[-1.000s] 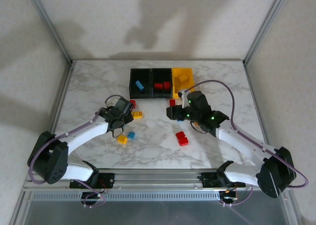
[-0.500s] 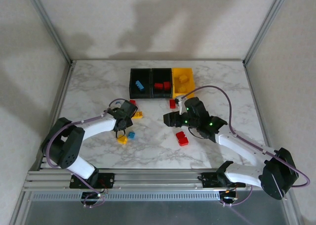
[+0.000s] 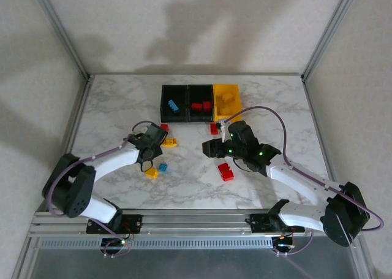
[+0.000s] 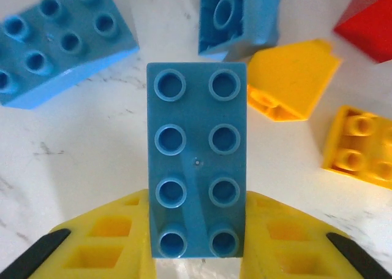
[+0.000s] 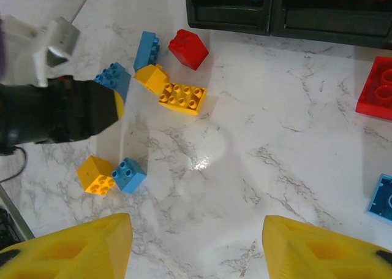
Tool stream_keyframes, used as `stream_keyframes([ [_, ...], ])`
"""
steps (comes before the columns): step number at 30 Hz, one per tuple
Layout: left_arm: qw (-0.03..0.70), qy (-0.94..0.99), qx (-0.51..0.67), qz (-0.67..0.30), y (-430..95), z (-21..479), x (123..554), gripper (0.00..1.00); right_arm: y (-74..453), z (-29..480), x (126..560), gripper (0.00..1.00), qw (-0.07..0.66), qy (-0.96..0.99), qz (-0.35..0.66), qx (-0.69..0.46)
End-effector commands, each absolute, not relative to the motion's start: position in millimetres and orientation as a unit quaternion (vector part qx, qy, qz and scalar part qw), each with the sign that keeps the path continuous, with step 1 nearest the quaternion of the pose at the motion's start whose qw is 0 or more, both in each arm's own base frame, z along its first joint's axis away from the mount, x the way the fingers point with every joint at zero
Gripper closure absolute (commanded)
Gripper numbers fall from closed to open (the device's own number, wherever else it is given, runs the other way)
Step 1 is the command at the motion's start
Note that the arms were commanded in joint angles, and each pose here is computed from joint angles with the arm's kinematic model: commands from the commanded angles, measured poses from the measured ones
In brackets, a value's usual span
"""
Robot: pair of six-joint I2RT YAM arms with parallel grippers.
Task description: Sort the legos into containers by color
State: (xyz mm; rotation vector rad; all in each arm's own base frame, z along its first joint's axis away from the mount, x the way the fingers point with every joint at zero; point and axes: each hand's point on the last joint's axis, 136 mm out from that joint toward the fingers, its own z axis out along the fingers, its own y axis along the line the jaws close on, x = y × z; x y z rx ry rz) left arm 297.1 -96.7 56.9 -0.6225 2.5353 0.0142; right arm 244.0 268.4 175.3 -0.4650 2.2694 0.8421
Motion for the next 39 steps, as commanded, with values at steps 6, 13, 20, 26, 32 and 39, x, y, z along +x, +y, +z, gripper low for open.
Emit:
stream_keyframes([
  [6,0.309,0.932,-0.183,-0.053,-134.5,127.6,338.3,0.79,269.4,189.4,240.7,0.42,0.346,0.858,0.339,-0.170],
  [13,0.313,0.938,-0.137,-0.058,-174.8,138.5,400.2,0.79,260.6,190.3,234.3,0.42,0.350,0.857,0.347,-0.150],
  [20,0.295,0.948,-0.118,-0.037,-192.7,117.7,454.9,0.79,251.8,194.1,228.8,0.42,0.359,0.854,0.349,-0.139],
  [26,0.283,0.950,-0.125,-0.026,-190.1,100.8,488.0,0.79,245.9,195.6,227.3,0.42,0.362,0.856,0.343,-0.134],
  [32,0.271,0.955,-0.118,-0.034,-198.7,89.6,503.4,0.79,244.0,197.3,227.6,0.42,0.365,0.857,0.339,-0.132],
  [39,0.256,0.959,-0.116,-0.029,-201.3,72.4,505.9,0.76,242.6,201.0,228.2,0.42,0.368,0.857,0.336,-0.132],
])
